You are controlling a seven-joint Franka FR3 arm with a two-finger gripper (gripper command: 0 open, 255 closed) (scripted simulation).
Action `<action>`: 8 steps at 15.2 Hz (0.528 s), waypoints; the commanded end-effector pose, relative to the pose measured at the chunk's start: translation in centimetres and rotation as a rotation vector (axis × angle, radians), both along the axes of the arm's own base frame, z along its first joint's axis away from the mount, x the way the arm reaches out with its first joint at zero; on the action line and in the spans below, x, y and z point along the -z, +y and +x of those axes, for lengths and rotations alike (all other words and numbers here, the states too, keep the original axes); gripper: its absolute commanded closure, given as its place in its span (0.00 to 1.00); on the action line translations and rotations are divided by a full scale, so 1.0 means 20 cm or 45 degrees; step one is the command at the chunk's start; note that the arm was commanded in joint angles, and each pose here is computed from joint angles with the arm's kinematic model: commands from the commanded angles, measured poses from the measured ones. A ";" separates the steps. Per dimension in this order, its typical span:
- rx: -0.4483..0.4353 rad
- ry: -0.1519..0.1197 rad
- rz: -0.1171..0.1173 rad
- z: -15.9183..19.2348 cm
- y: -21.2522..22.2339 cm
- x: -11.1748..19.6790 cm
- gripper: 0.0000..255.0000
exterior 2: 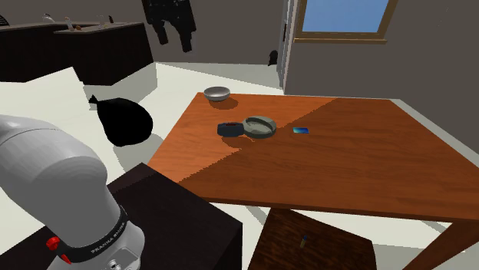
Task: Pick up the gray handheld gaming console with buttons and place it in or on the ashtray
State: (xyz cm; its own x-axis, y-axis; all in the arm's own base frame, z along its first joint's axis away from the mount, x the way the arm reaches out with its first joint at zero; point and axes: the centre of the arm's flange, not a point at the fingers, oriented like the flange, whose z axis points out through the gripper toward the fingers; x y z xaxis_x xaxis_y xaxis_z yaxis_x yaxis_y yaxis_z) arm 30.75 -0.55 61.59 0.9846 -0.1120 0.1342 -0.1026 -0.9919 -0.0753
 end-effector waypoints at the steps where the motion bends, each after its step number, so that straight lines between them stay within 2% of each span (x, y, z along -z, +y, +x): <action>1: 0.000 0.000 0.000 0.00 0.00 0.00 0.00; 8: 0.191 0.037 0.001 0.29 0.17 0.33 0.00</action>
